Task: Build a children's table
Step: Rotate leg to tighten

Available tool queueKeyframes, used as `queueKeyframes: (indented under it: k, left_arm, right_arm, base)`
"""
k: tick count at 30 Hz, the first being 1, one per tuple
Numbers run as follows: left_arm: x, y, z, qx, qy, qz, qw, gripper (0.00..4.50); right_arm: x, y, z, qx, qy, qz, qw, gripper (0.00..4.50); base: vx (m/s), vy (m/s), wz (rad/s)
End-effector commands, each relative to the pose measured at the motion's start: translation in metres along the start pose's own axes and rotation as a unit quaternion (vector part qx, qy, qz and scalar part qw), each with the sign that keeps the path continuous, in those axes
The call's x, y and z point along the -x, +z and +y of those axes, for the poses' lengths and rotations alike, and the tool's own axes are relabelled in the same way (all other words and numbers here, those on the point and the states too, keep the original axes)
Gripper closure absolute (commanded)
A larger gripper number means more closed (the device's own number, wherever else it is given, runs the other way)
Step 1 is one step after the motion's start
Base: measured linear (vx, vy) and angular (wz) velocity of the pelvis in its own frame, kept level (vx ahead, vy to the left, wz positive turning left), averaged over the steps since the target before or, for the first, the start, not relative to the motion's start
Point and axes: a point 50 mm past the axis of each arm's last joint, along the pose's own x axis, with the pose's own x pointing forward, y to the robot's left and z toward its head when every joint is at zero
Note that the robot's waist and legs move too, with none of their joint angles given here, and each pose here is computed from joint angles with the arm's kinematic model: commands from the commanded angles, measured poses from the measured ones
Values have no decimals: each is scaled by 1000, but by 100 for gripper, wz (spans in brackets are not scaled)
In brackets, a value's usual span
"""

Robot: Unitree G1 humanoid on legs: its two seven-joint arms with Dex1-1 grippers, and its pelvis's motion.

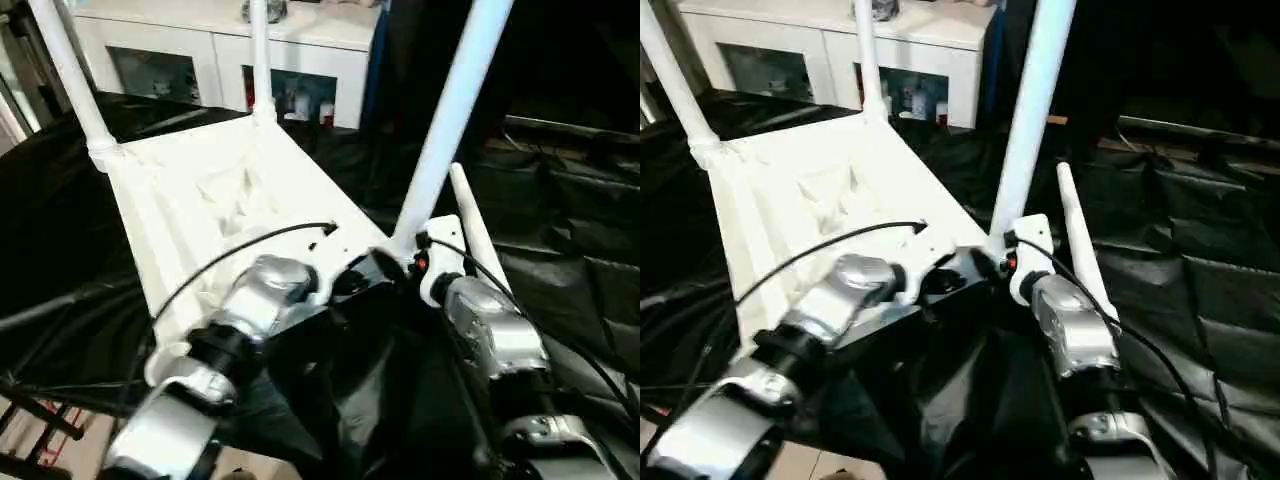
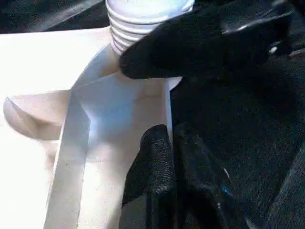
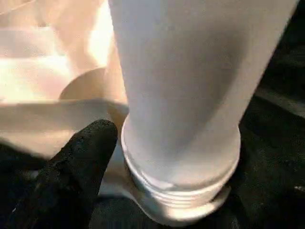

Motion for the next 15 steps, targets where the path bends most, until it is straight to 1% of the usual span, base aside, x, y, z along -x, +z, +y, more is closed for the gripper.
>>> queueKeyframes:
  k: [1, 3, 4, 6, 9, 12, 13, 15]
  left_arm:
    - [-2, 23, -17, -71, -71, -50, 994, 450]
    - [5, 15, -19, -71, -97, -40, 992, 450]
    - [7, 14, -20, -74, -105, -44, 991, 450]
    - [17, 9, -22, -72, -135, -51, 987, 450]
    - [28, 4, -22, -83, -149, -47, 984, 450]
    - [31, 3, -21, -86, -151, -46, 984, 450]
    - [40, 0, -21, -88, -163, -44, 982, 450]
    - [44, -2, -22, -89, -170, -41, 980, 450]
  right_arm:
    - [-5, -1, 29, 48, 115, 5, 992, 69]
    - [4, 1, 24, 68, 142, 6, 987, 69]
    - [7, 2, 22, 71, 154, 5, 986, 69]
    - [20, 4, 18, 86, 196, 11, 977, 69]
    - [34, 1, 14, 109, 237, 35, 965, 69]
    - [37, 0, 14, 109, 247, 40, 962, 69]
    - [44, 0, 15, 102, 275, 43, 955, 69]
    - [47, 1, 17, 100, 289, 43, 951, 69]
  base:
    - [0, 0, 0]
    - [0, 0, 0]
    - [0, 0, 0]
    - [0, 0, 0]
    - [0, 0, 0]
    - [0, 0, 0]
    - [0, 0, 0]
    - [0, 0, 0]
